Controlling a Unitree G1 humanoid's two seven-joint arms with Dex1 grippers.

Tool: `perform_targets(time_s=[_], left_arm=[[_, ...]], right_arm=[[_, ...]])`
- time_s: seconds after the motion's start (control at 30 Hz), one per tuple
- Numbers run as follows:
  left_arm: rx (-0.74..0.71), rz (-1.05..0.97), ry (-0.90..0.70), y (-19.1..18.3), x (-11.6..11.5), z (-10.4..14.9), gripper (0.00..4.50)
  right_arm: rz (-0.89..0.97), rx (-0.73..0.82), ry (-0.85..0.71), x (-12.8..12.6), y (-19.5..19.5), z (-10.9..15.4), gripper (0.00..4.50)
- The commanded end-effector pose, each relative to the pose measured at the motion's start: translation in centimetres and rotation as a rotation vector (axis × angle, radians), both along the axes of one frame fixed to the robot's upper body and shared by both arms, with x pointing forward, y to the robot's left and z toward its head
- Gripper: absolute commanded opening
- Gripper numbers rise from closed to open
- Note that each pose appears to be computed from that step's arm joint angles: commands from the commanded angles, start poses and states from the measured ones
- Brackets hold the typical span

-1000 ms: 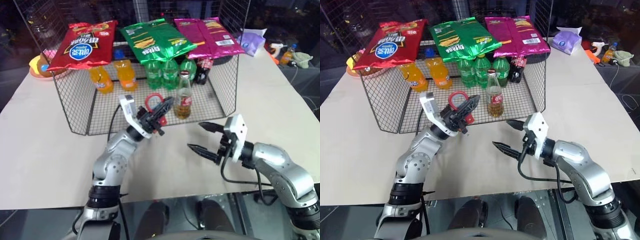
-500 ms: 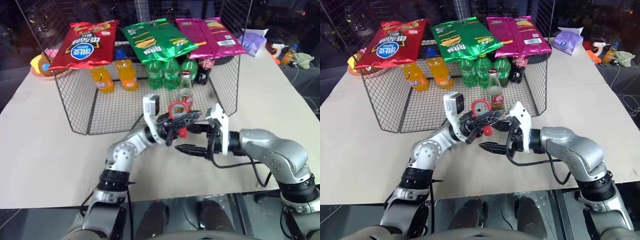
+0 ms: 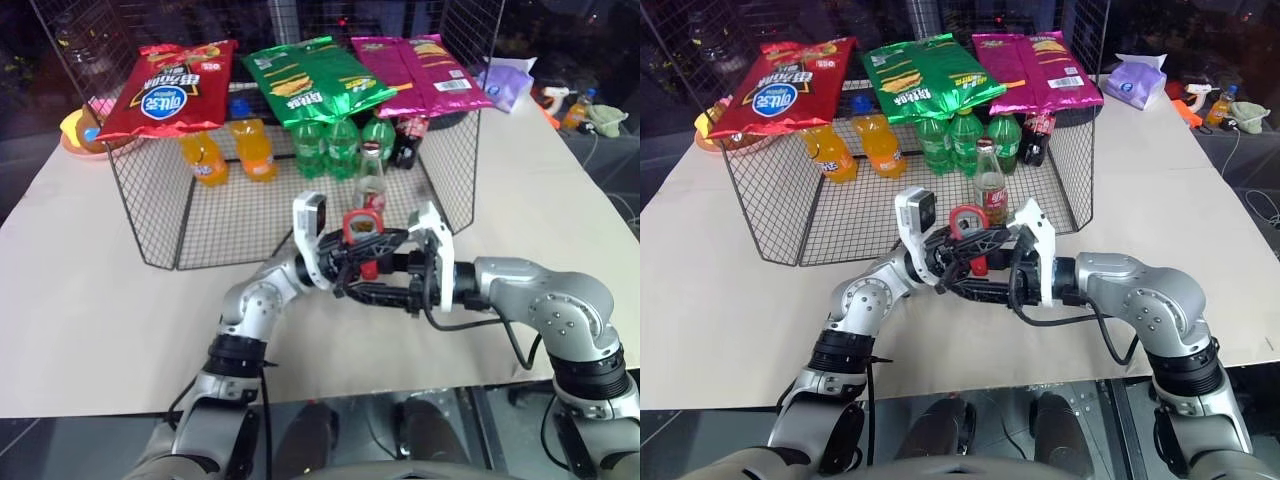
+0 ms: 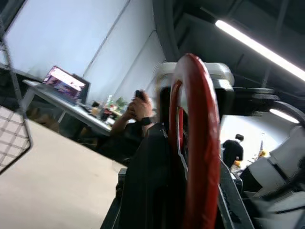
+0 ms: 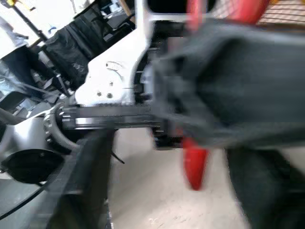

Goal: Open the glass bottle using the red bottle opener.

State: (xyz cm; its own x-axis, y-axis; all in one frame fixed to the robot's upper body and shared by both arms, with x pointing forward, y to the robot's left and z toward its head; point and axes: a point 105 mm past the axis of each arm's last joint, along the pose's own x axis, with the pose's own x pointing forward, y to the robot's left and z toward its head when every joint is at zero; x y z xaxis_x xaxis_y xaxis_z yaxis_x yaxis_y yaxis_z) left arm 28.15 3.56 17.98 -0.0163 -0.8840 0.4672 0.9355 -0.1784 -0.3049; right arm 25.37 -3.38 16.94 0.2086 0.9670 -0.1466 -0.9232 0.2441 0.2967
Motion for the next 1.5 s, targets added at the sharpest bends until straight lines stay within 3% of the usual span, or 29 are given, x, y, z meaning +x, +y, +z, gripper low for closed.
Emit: perform_targets(time_s=[0.03, 0.07, 0.6, 0.73, 0.8, 1.07, 1.23, 1.5], left_arm=[[-0.005, 0.008, -0.023, 0.2, 0.0, 0.5, 0.00], [-0.005, 0.008, -0.023, 0.2, 0.0, 0.5, 0.00], [0.023, -0.015, 0.007, 0.2, -0.5, 0.0, 0.00], [0.021, -0.017, 0.007, 0.2, -0.5, 0.0, 0.00], [0.020, -0.017, 0.009, 0.2, -0.5, 0.0, 0.00], [0.013, -0.017, 0.017, 0.3, -0.6, -0.1, 0.00], [0.008, -0.016, 0.021, 0.3, -0.5, -0.1, 0.00], [0.001, -0.016, 0.024, 0.0, -0.5, -0.1, 0.00]], right_arm=[[0.044, 0.039, -0.049, -0.7, 0.4, 1.3, 1.71], [0.042, 0.037, -0.050, -0.6, 0.4, 1.2, 1.56], [0.042, 0.065, -0.056, -0.6, 0.0, 1.1, 1.56], [0.024, 0.064, -0.071, -0.3, -0.1, 1.0, 3.49], [0.003, 0.069, -0.076, -0.1, -0.1, 1.0, 3.99], [0.005, 0.068, -0.047, -0.2, -0.5, 0.6, 3.99], [0.024, 0.053, -0.041, -0.4, -0.6, 0.3, 1.63], [0.033, 0.052, -0.031, -0.6, -0.6, 0.2, 1.49]])
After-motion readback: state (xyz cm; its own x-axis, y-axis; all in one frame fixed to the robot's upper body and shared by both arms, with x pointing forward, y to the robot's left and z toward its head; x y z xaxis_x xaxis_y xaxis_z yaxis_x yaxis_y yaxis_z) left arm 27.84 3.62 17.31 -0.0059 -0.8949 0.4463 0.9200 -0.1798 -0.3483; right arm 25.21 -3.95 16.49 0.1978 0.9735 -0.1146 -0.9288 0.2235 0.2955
